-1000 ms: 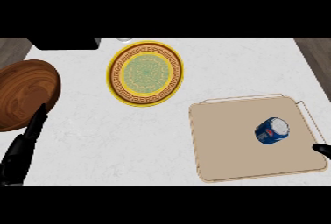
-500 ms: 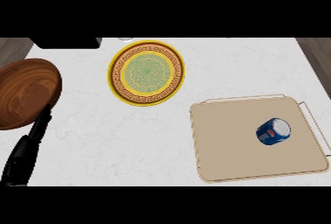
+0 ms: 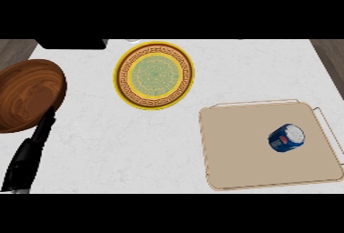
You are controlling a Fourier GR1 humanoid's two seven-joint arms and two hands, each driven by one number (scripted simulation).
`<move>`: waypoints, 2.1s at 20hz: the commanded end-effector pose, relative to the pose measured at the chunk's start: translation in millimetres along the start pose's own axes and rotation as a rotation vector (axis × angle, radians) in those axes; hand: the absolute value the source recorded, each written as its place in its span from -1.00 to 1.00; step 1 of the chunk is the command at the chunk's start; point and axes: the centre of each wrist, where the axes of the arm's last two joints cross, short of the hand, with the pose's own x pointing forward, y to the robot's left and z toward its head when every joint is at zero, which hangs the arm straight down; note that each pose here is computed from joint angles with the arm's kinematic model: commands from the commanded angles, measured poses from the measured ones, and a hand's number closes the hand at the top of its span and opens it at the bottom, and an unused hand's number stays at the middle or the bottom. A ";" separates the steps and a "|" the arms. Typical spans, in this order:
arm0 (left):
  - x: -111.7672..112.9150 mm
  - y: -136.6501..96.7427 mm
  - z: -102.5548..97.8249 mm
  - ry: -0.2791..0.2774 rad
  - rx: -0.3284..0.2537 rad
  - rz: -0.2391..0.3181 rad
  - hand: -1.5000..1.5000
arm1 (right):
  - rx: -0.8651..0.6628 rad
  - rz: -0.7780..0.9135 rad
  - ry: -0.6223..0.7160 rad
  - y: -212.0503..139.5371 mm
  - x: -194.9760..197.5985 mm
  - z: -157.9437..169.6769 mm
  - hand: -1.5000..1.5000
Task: Pick the can from the tray and place it in the plate
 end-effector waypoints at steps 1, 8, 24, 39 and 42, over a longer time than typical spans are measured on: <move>-6.1 -12.9 -2.9 0.013 0.004 0.009 0.00 | 0.094 0.077 0.088 -0.2 7.5 -12.8 -1.00; -3.5 9.5 8.2 0.000 0.003 -0.020 0.00 | 0.224 0.179 0.200 -3.2 -12.2 -49.0 -1.00; -18.5 3.5 -0.9 0.014 0.006 0.008 0.00 | 0.433 0.293 0.224 28.9 -47.5 -100.4 -1.00; -7.3 -6.8 -4.8 0.011 0.006 -0.014 0.00 | 0.478 0.314 0.248 55.5 -91.1 -84.2 -1.00; -9.5 -15.8 -12.4 -0.001 0.008 -0.005 0.00 | 0.477 0.328 0.244 90.8 -79.0 -123.8 -1.00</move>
